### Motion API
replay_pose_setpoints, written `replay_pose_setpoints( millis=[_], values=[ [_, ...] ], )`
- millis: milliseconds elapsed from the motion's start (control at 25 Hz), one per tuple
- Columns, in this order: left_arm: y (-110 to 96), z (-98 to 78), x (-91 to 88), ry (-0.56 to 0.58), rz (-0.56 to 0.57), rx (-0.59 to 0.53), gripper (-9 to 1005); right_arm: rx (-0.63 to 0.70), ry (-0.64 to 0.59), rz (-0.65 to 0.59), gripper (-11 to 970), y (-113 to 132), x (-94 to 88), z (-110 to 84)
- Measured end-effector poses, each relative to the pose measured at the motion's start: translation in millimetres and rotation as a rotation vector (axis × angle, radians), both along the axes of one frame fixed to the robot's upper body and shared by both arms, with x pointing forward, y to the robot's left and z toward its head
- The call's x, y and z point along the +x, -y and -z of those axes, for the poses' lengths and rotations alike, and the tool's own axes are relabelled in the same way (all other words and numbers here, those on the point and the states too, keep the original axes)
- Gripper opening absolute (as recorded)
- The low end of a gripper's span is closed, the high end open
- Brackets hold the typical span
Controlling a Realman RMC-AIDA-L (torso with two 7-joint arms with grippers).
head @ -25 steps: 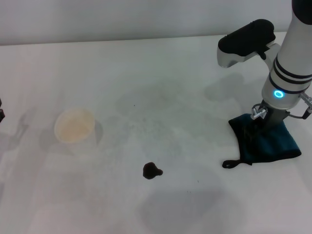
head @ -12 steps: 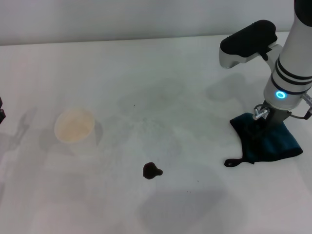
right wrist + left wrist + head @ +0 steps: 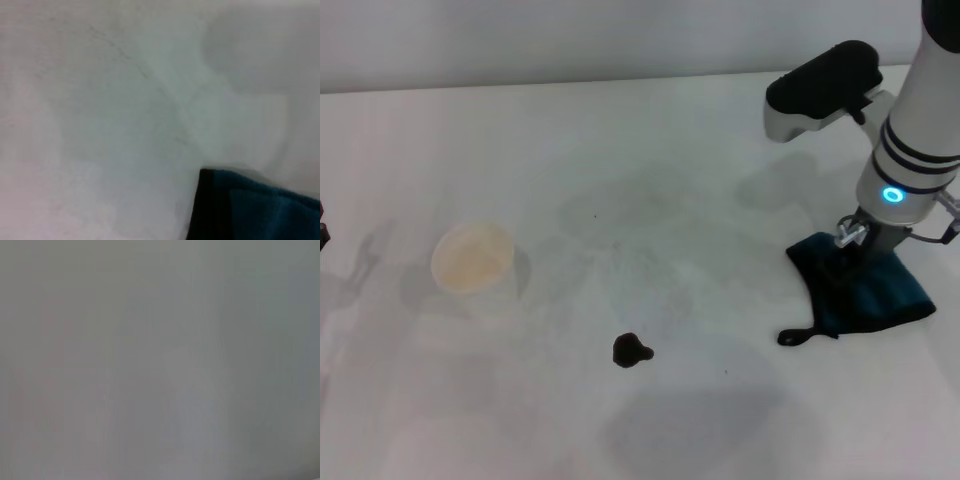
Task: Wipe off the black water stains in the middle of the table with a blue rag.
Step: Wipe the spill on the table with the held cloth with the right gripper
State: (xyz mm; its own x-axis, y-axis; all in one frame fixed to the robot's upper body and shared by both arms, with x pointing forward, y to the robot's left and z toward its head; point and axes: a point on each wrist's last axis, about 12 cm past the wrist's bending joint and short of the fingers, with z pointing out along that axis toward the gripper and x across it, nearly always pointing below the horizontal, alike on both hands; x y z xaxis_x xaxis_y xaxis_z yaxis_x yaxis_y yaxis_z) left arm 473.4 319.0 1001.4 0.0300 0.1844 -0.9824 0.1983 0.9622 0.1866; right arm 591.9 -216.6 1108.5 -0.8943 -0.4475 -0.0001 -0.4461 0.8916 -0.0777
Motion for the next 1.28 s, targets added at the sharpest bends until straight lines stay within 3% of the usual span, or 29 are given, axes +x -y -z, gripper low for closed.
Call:
replay_pose_setpoints(
  millis=[400,920,1280],
  values=[
    [2,0.4,-0.9,0.0,0.001,-0.007,876,0.064,-0.004,-0.147,69,-43,-17.7,-6.2],
    [6,1.5,-1.8,-0.004,0.018,-0.013,876,0.141,-0.001,-0.368,70,-122,-52.4,-6.2],
    [7,1.8,-2.0,-0.005,0.023,-0.014,876,0.208,0.009,-0.482,70,-166,-66.8,-6.9]
  ],
)
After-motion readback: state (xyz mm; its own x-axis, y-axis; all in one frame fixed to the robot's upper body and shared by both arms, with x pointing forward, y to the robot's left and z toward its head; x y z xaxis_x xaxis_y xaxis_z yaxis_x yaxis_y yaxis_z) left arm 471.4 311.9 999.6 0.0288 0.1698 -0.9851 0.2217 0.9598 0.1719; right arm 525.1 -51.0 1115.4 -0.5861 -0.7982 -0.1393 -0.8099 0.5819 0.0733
